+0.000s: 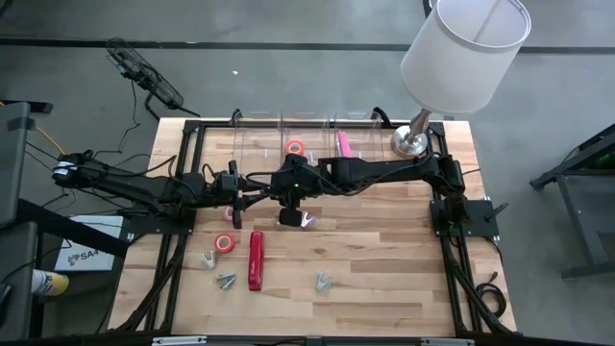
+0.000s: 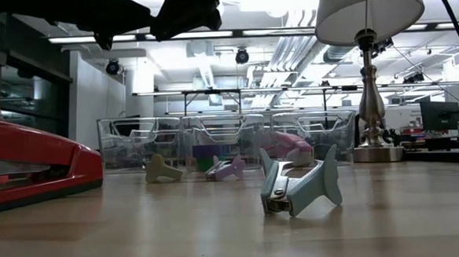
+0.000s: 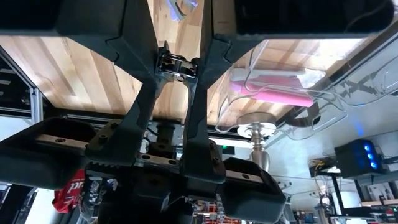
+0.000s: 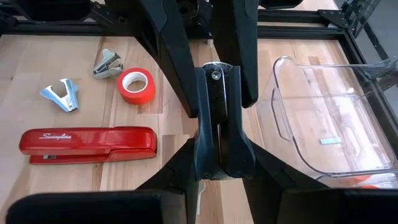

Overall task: Pick and place Stapler, Stapler remover, tape
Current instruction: Put the dark gray staple remover into the left transparent bin

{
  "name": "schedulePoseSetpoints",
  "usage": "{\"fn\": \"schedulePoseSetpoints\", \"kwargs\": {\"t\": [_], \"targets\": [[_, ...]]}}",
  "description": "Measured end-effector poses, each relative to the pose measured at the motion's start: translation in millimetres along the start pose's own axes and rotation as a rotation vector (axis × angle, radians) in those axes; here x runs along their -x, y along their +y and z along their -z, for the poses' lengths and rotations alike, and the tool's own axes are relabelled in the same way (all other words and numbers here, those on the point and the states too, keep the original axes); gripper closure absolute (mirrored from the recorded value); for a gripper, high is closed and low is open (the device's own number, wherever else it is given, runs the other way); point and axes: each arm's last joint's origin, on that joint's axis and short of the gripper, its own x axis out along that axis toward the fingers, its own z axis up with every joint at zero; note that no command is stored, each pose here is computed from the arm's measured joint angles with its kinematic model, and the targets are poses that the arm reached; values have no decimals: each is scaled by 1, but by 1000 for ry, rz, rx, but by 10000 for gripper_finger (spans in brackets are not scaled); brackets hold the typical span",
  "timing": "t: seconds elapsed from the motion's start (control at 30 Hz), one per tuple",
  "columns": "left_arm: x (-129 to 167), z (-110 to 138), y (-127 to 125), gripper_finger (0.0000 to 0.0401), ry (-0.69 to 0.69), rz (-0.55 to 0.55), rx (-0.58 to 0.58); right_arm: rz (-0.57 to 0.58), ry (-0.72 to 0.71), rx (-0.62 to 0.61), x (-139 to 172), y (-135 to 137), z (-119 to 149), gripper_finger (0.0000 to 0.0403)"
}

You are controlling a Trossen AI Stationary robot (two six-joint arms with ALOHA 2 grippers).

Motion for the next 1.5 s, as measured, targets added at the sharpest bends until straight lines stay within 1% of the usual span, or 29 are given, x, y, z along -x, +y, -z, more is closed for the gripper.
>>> {"fn": "schedulePoseSetpoints", "kwargs": {"t": [0.47, 0.73, 1.0, 1.1, 1.17, 1.33, 1.43, 1.5], "targets": [[0, 0, 0, 318, 3, -2, -2, 5, -1, -3, 0, 0, 0, 316], [0, 0, 1, 318, 2, -23, -4, 21, -5, -13, 0, -1, 0, 274], [0, 1, 2, 318, 4, -53, -5, 21, -1, -12, 0, -1, 0, 265], [0, 1, 3, 318, 1, -100, -6, 51, 22, -29, 0, -2, 2, 264], [0, 0, 4, 318, -3, -152, -10, 67, 48, -29, 3, -3, 4, 264], [1, 0, 8, 319, -10, -256, -14, 145, 68, -22, 14, -7, 4, 264], [2, 1, 10, 319, -7, -341, -21, 229, 81, -17, 22, -11, 4, 264], [3, 3, 12, 319, 8, -407, -28, 304, 86, -24, 27, -14, 4, 263]]}}
